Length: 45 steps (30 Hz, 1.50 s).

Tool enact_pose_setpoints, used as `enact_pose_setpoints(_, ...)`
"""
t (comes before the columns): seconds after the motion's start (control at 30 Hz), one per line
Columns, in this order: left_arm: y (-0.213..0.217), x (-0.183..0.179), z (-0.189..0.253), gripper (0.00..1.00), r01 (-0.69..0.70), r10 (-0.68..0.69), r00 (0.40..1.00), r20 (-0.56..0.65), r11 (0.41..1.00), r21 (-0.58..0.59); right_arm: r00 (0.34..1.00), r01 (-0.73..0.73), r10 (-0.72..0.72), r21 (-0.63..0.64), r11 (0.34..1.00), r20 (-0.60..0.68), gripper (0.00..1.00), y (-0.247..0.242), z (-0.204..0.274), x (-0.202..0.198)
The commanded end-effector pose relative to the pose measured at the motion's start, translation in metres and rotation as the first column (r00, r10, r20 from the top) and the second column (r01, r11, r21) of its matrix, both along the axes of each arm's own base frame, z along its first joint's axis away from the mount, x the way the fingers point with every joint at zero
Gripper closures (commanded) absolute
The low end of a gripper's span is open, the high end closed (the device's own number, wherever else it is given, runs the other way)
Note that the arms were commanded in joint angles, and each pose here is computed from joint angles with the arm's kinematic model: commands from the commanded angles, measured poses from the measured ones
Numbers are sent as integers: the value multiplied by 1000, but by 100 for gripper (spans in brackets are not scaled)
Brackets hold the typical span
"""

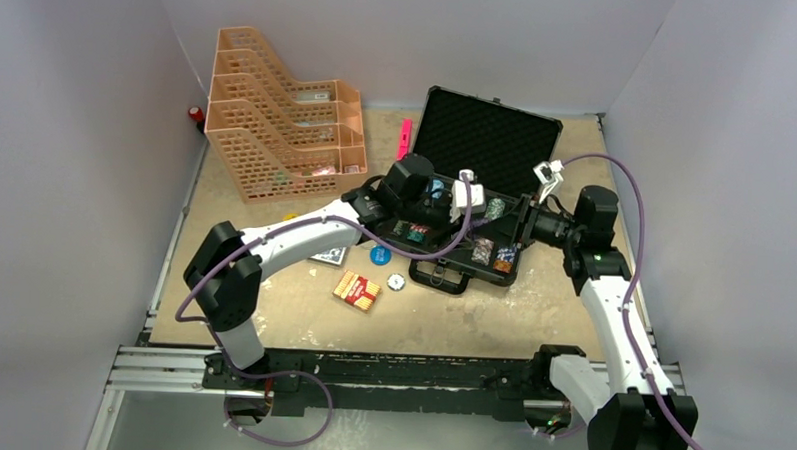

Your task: Pack up texas hold em set

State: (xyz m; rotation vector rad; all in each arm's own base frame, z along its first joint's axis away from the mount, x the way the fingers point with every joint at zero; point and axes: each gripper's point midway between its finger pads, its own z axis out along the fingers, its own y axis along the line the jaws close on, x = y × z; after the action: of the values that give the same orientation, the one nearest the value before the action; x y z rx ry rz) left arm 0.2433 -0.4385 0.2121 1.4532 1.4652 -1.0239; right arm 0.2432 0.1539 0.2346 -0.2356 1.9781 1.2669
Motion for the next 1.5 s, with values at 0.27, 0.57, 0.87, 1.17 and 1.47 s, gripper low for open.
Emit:
enact_pose_setpoints(0.27,-1,32,30,100,-317,296,945,-139,932,-173,887,450,-432,-93,888,163,26,-52,51,43)
enact_pose_setpoints(0.57,-23,83,50,100,-656,531,731,-428,718,-231,414,910,-901,-84,406,129,28,-155,67,43)
enact_pose_setpoints(0.87,-69,121,33,100,-764,604,600,-526,627,-151,282,958,-950,-96,270,134,29,-179,67,24)
enact_pose_setpoints(1.17,-112,133,-12,100,-788,652,544,-528,614,-54,177,980,-976,-116,162,124,29,-196,62,3)
enact_pose_setpoints(1.47,-137,132,-45,100,-801,679,495,-542,598,17,208,974,-974,-112,198,89,29,-188,54,5)
